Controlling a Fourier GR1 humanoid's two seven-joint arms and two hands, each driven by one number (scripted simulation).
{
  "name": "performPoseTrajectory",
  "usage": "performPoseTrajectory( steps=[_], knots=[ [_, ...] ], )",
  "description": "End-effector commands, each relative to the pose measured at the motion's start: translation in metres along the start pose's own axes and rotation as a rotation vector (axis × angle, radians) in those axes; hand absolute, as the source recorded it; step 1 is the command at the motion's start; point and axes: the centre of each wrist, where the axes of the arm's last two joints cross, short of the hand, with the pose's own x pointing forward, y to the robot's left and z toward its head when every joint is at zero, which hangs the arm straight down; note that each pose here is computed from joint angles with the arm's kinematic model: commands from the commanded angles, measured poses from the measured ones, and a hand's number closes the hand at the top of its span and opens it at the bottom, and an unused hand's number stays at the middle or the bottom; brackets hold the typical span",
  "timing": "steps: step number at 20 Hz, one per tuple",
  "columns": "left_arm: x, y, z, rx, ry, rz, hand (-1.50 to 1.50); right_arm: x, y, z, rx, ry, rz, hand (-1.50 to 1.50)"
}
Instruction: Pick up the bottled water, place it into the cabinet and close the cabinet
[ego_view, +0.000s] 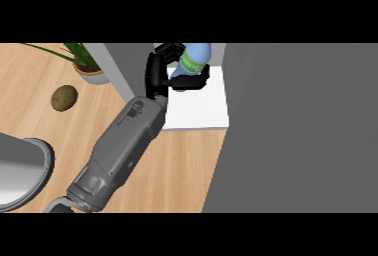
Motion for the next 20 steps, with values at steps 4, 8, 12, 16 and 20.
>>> performPoseTrajectory(
  steps=[4, 8, 12, 16, 20],
  knots=[
    [-0.008, -0.002, -0.014, 0.053, 0.016, -0.175, 1.5, 0.013, 0.002, 0.006, -0.002, -0.023, -0.018, -1.5],
    [-0.022, 0.002, -0.012, 0.08, 0.051, -0.239, 1.5, 0.014, -0.004, 0.004, 0.012, -0.038, -0.02, -1.5],
    [-0.043, 0.017, -0.006, 0.12, 0.053, -0.271, 1.5, 0.012, 0.002, 0.01, 0.013, -0.051, -0.023, -1.5],
    [-0.042, 0.015, -0.007, 0.11, 0.064, -0.266, 1.5, 0.016, -0.001, 0.015, 0.018, -0.038, -0.025, -1.5],
    [-0.041, 0.014, -0.009, 0.147, 0.071, -0.301, 1.5, 0.015, -0.001, 0.008, 0.031, -0.047, -0.025, -1.5]
  ],
)
